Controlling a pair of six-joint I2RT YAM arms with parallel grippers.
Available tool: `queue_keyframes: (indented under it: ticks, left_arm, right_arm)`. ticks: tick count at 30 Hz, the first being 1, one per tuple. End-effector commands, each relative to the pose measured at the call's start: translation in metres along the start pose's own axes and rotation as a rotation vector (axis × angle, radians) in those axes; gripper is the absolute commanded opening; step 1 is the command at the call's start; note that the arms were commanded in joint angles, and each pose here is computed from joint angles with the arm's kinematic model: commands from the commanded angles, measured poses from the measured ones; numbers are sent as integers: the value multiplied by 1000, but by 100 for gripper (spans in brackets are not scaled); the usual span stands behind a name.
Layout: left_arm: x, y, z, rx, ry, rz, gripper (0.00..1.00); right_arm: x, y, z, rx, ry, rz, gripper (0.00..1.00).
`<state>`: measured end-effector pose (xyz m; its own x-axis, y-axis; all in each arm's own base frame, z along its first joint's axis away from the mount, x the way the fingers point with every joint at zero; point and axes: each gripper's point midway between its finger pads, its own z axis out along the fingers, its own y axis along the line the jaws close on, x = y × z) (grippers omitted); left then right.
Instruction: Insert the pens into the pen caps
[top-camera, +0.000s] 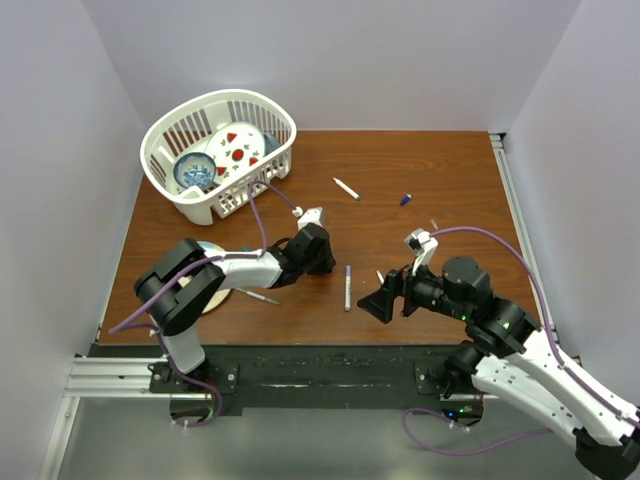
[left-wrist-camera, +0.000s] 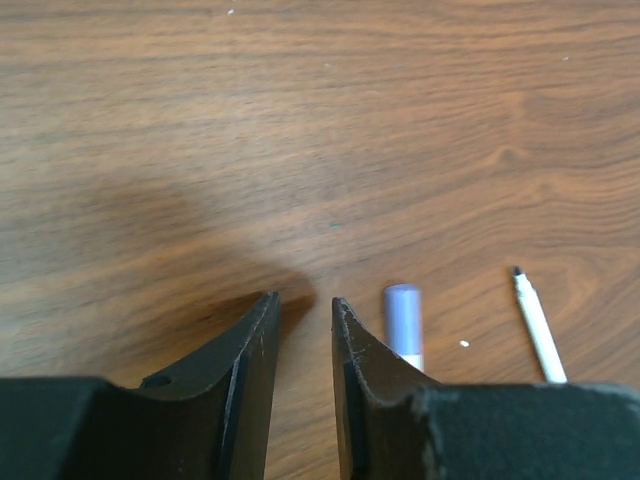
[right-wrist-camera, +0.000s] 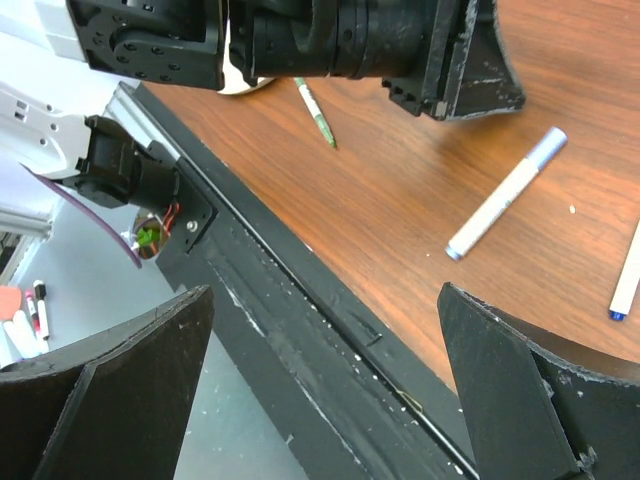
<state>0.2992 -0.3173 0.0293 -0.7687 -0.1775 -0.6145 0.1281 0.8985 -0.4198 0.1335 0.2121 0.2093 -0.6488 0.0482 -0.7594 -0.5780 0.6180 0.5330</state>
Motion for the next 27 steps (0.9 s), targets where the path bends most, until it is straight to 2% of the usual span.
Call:
queue_keyframes:
  ticks: [1, 4, 7, 8, 10, 11, 13, 15, 16, 17, 18, 19, 21, 22, 25, 27]
  left_arm:
    - [-11, 8, -5, -40, -38, 27, 33]
    - [-25, -5, -23, 13, -72, 19, 35]
    - [-37, -20, -51, 101, -100, 17, 41]
    - [-46, -29, -68, 147, -125, 7, 49]
    - [-43, -23, -81, 158, -130, 10, 55]
    - [-54, -27, -99, 184, -173, 2, 61]
    - [-54, -10, -111, 140, -210, 0, 74]
    - [-61, 0, -134, 137, -267, 1, 83]
    - [-64, 5, -141, 128, -288, 4, 91]
    - [-73, 3, -158, 156, -337, 13, 94]
    - [-67, 13, -162, 125, -319, 33, 98]
    - [-75, 14, -176, 131, -357, 35, 100]
    - [-76, 32, -185, 65, -375, 49, 100]
    - [-84, 38, -195, 42, -423, 44, 100]
    - [-87, 52, -209, -20, -438, 90, 100]
    - [-88, 37, -216, 59, -433, 92, 100]
  right_arm:
    - [-17, 4, -5, 13, -60, 5, 99]
    - [-20, -10, 1, 87, -72, 19, 98]
    - [-24, -42, 7, 273, -70, 18, 98]
    - [-28, -53, 8, 334, -77, 6, 97]
    - [-30, -66, 17, 390, -70, -37, 97]
    - [-38, -77, 17, 452, -104, -50, 96]
    - [-39, -93, 23, 540, -90, -76, 96]
    - [-50, -104, 24, 614, -112, -100, 96]
    - [-48, -110, 31, 638, -82, -136, 96]
    - [-54, -111, 38, 637, -92, -155, 96]
    - [-65, -110, 42, 647, -103, -170, 96]
    - [-61, -120, 54, 678, -56, -198, 96]
    - [-81, -125, 65, 695, -82, -210, 96]
    - [-83, -128, 73, 684, -54, -227, 97]
    - [-92, -147, 100, 650, 10, -229, 96]
    - [-105, -165, 117, 664, 17, -226, 96]
